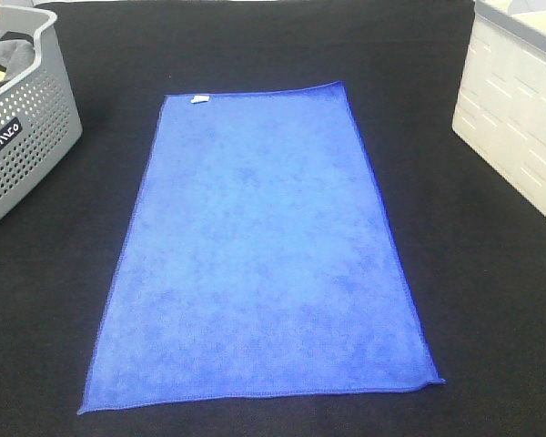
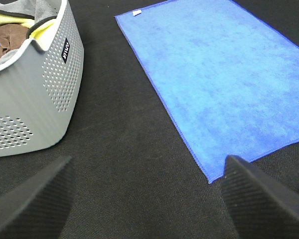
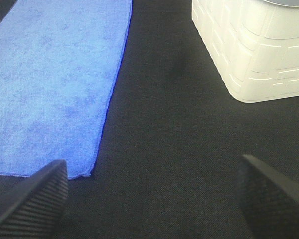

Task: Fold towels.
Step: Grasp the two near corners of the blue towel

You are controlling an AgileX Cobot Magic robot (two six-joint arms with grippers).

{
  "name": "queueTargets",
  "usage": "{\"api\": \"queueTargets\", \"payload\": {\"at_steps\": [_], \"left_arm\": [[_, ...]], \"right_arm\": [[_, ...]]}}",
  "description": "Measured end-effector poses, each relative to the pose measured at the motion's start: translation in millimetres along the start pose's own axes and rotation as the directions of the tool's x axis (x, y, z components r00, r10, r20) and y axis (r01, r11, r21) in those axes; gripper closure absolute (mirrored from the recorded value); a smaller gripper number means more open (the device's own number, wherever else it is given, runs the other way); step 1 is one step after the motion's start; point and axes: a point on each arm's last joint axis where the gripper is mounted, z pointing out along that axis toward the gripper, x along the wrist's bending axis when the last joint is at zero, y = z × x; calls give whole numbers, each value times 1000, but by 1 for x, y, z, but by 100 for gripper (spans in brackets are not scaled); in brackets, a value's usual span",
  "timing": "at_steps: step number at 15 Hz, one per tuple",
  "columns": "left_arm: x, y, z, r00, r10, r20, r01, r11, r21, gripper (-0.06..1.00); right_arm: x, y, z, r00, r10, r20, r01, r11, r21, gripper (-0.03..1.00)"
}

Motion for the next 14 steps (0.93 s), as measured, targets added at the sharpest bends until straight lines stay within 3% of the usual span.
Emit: {"api": "queueTargets", "payload": {"at_steps": [14], "left_arm": [[0,0,0,1000,0,0,0,1000,0,17]], "right_arm": [[0,0,0,1000,0,0,0,1000,0,12]]}}
